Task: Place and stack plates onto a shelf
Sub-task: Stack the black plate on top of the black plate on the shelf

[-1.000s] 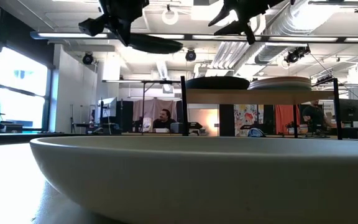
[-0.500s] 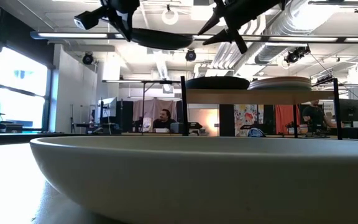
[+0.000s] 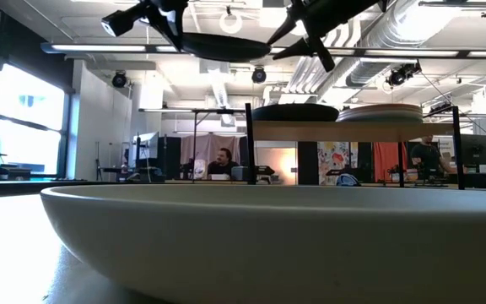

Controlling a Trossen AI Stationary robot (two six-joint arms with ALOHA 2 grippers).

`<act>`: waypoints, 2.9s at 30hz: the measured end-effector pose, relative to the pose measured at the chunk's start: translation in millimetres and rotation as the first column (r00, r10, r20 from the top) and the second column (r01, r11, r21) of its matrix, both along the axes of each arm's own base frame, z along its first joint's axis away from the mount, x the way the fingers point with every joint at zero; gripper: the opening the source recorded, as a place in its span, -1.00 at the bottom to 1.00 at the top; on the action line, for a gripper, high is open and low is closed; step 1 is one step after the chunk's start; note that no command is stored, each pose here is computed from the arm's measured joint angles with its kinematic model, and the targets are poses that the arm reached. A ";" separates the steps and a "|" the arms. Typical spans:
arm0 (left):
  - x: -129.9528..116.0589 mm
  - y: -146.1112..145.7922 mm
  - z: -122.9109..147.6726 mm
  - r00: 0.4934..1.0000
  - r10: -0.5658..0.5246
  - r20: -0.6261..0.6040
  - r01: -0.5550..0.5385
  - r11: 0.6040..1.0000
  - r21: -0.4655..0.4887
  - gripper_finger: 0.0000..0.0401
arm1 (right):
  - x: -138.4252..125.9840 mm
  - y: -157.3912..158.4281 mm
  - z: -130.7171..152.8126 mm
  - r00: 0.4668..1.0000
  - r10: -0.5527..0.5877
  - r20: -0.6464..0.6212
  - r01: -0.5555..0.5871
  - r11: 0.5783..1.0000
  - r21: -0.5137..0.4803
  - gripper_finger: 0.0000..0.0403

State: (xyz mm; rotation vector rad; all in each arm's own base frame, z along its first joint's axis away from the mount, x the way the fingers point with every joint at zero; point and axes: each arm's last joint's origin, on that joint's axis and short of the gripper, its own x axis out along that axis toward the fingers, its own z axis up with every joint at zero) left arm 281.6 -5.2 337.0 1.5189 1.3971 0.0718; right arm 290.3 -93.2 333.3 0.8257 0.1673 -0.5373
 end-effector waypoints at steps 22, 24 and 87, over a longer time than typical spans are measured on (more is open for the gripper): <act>7.6 0.6 2.0 0.994 0.005 0.112 0.004 0.997 -0.082 -0.93 | -0.6 -1.1 0.1 0.999 -0.050 0.012 0.049 0.999 0.023 -0.96; 8.5 2.4 2.4 0.991 0.019 0.131 -0.007 0.996 -0.088 -0.92 | -0.6 -1.1 0.1 0.999 -0.052 0.014 0.052 0.998 0.027 -0.95; 8.0 33.3 4.7 0.560 0.584 0.588 -0.383 0.811 -0.442 -0.43 | -109.9 -89.2 -8.9 0.946 -0.157 -0.282 0.216 0.957 0.192 -1.00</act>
